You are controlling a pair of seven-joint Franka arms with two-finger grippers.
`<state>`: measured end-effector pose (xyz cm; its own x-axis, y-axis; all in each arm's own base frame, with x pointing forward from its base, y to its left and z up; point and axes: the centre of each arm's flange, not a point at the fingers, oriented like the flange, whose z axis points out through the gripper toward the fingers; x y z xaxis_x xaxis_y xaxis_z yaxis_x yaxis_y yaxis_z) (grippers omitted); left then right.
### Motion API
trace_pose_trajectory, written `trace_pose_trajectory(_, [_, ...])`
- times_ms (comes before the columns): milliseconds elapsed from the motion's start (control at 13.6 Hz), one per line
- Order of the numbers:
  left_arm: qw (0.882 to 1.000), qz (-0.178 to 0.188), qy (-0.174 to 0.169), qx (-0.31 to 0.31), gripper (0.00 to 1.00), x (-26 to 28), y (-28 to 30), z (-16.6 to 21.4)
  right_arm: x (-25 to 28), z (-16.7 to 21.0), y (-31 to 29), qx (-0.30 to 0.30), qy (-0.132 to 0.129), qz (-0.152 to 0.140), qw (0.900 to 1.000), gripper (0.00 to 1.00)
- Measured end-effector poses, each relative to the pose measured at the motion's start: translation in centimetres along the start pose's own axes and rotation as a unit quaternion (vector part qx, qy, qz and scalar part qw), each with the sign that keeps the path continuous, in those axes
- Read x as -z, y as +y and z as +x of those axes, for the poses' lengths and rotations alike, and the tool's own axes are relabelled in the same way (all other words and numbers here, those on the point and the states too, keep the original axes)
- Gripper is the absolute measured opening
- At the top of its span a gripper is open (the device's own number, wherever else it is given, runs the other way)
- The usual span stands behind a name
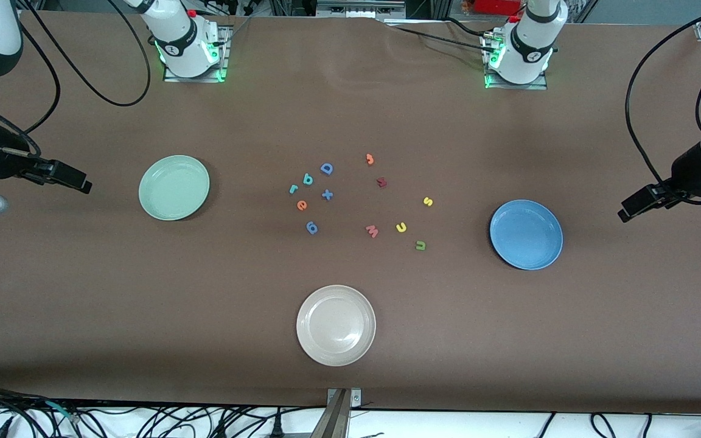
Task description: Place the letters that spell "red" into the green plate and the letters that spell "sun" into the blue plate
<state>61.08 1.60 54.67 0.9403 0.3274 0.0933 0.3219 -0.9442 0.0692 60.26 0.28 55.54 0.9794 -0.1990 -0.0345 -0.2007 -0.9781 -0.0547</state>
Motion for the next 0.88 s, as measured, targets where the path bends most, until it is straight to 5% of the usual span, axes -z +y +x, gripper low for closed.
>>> trace_pose_trajectory(885, [1.000,0.001,-0.004,-0.001,1.00,-0.52,0.19,0.06,0.21,-0.15,0.06,-0.001,-0.001,0.002,1.000,1.00])
